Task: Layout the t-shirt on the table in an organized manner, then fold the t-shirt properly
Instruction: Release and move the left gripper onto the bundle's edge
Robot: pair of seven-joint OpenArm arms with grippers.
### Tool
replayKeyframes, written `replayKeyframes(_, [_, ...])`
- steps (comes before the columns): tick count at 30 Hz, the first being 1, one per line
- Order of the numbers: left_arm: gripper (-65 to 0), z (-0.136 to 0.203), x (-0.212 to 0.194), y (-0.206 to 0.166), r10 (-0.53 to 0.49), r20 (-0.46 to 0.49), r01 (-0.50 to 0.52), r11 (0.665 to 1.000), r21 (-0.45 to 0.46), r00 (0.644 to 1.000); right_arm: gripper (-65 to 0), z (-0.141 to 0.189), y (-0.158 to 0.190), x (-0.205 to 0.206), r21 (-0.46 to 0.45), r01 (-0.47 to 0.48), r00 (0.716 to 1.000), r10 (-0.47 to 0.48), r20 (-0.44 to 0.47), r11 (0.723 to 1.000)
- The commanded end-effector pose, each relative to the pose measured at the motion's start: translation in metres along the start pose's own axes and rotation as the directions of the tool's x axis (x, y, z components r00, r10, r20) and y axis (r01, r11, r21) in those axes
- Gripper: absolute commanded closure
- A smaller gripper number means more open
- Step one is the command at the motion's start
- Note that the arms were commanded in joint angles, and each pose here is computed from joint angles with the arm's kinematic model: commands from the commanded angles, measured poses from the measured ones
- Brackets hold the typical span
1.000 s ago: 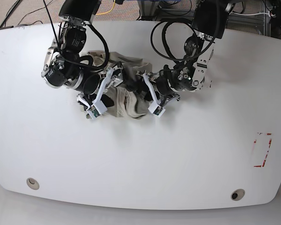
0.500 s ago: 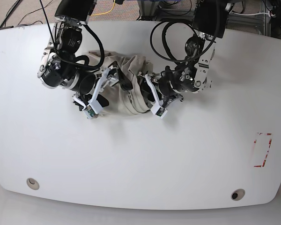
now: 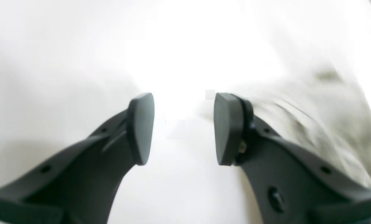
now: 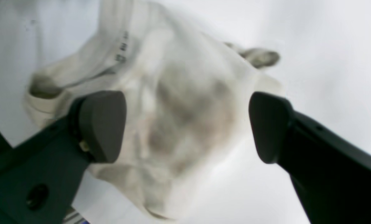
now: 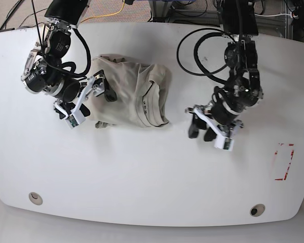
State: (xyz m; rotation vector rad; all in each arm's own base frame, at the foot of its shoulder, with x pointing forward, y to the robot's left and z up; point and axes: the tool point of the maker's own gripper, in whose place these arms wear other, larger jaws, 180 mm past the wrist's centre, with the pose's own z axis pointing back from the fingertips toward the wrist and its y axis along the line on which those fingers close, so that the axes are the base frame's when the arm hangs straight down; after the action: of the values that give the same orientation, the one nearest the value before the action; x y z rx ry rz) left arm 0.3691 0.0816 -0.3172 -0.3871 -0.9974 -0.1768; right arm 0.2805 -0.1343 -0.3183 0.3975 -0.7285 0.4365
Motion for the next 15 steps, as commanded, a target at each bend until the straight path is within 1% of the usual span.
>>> replayKeyframes(1, [-28.7, 0.016, 0.042, 0.011, 0.003, 0.137, -0.007, 0.999, 0.031, 0.991, -60.6, 0.005, -0.002, 0.016, -0.004, -0.028, 0.998, 0.028, 0.056, 1.000])
replayKeyframes(4, [-28.7, 0.021, 0.059, -0.005, 0.024, 0.195, -0.020, 1.000, -0.019, 0.980, -60.4, 0.007, -0.012, 0.015, -0.049, -0.041, 0.998, 0.043, 0.041, 0.998])
replayKeyframes(6, [-28.7, 0.022, 0.065, -0.023, 0.039, 0.215, -0.022, 0.997, -0.080, 0.976, -59.5, 0.008, -0.019, 0.014, -0.086, -0.053, 0.998, 0.055, 0.028, 0.995])
replayKeyframes(7, [-28.7, 0.020, 0.065, -0.043, 0.048, 0.214, -0.016, 0.989, -0.146, 0.976, -57.1, 0.008, -0.023, 0.014, -0.109, -0.062, 0.998, 0.065, 0.024, 0.992])
replayKeyframes(8, [-28.7, 0.018, 0.064, -0.056, 0.049, 0.207, -0.010, 0.982, -0.186, 0.977, -54.9, 0.008, -0.024, 0.015, -0.120, -0.066, 0.997, 0.070, 0.023, 0.991])
replayKeyframes(10, [-28.7, 0.015, 0.060, -0.084, 0.047, 0.191, 0.006, 0.964, -0.267, 0.980, -46.8, 0.006, -0.025, 0.020, -0.134, -0.083, 0.996, 0.089, 0.033, 0.987])
replayKeyframes(11, [-28.7, 0.014, 0.058, -0.096, 0.042, 0.184, 0.015, 0.955, -0.298, 0.982, -41.5, 0.005, -0.025, 0.025, -0.139, -0.101, 0.994, 0.107, 0.037, 0.985])
replayKeyframes(12, [-28.6, 0.013, 0.055, -0.105, 0.034, 0.175, 0.024, 0.948, -0.319, 0.984, -36.1, 0.004, -0.026, 0.029, -0.146, -0.123, 0.991, 0.130, 0.034, 0.982])
replayKeyframes(13, [-28.6, 0.013, 0.049, -0.116, 0.027, 0.160, 0.030, 0.939, -0.341, 0.987, -29.2, 0.002, -0.026, 0.032, -0.148, -0.154, 0.987, 0.159, 0.023, 0.977])
replayKeyframes(14, [-28.6, 0.012, 0.043, -0.122, 0.026, 0.147, 0.028, 0.935, -0.352, 0.989, -25.0, 0.001, -0.024, 0.035, -0.147, -0.173, 0.984, 0.178, 0.018, 0.974])
replayKeyframes(15, [-28.6, 0.012, 0.034, -0.130, 0.026, 0.128, 0.023, 0.931, -0.365, 0.991, -19.3, -0.002, -0.021, 0.037, -0.139, -0.198, 0.980, 0.201, 0.010, 0.970])
